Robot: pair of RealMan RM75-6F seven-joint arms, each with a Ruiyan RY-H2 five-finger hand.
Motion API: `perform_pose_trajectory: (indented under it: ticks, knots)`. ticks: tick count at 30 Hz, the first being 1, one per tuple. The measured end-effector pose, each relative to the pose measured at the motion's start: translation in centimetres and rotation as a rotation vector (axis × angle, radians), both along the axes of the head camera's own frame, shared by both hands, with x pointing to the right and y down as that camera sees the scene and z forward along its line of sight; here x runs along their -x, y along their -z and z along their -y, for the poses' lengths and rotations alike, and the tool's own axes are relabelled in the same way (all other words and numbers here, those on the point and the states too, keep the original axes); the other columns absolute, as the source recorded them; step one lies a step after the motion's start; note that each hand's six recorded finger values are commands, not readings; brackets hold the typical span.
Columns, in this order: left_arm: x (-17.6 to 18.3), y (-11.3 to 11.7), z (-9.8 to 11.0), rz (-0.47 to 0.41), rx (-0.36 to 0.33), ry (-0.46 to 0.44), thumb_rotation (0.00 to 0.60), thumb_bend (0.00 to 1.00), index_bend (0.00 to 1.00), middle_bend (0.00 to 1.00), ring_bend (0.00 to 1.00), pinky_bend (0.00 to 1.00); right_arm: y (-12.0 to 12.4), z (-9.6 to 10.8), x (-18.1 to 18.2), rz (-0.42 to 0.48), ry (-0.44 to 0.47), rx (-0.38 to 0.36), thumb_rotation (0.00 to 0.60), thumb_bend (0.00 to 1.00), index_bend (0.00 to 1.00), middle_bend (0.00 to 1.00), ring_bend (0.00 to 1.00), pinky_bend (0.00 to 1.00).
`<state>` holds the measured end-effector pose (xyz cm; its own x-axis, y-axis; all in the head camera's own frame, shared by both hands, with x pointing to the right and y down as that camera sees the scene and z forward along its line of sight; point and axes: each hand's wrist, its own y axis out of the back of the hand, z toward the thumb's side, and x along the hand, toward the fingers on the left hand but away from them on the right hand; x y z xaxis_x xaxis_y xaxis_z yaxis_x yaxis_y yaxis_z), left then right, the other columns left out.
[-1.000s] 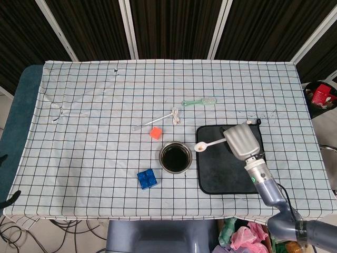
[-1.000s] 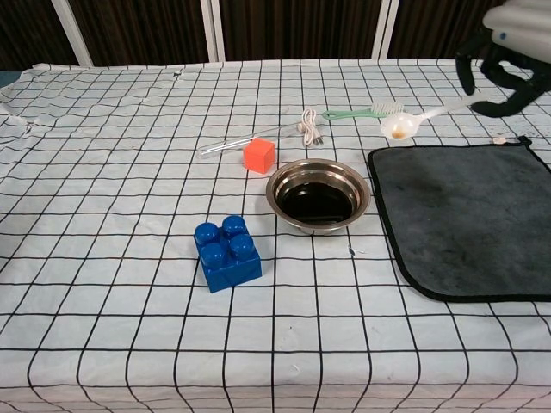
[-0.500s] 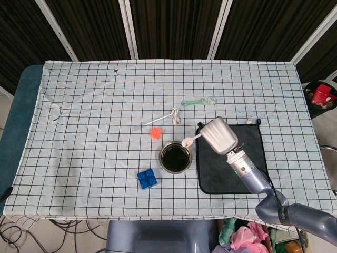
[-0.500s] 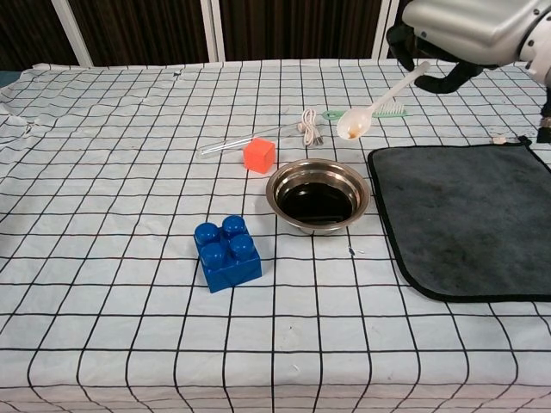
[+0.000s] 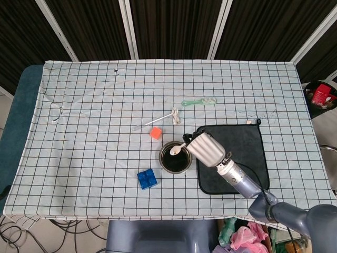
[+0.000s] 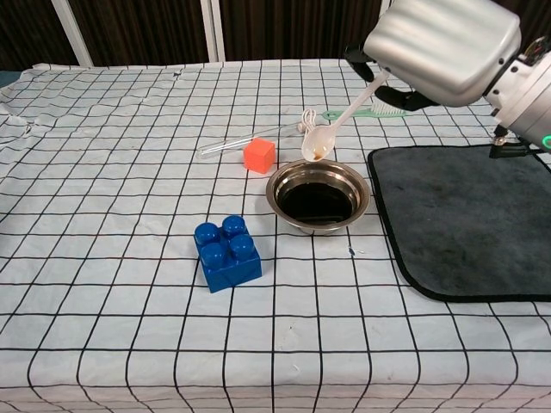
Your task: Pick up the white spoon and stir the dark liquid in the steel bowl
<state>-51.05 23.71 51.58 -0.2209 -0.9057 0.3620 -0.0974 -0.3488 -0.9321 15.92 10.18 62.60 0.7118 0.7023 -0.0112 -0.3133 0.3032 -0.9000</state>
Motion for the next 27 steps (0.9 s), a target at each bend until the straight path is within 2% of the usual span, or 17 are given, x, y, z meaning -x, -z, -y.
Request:
perform_pose_trajectory:
  ticks: [8,27]
  knots:
    - [0.0,-0.3,0.1,0.004,0.003,0.005,0.600,0.20,0.09,0.01,0.00,0.00,-2.0,-1.7,0.7,0.005,0.005,-0.008,0.600,0.38,0.66,0.86,0.98,1.00]
    - [0.3,-0.1,0.3,0.004,-0.005,0.016,0.600,0.20,0.09,0.01,0.00,0.00,-4.6,-3.1,0.9,0.012,-0.008,-0.002,0.600,0.37,0.68,0.87,0.98,1.00]
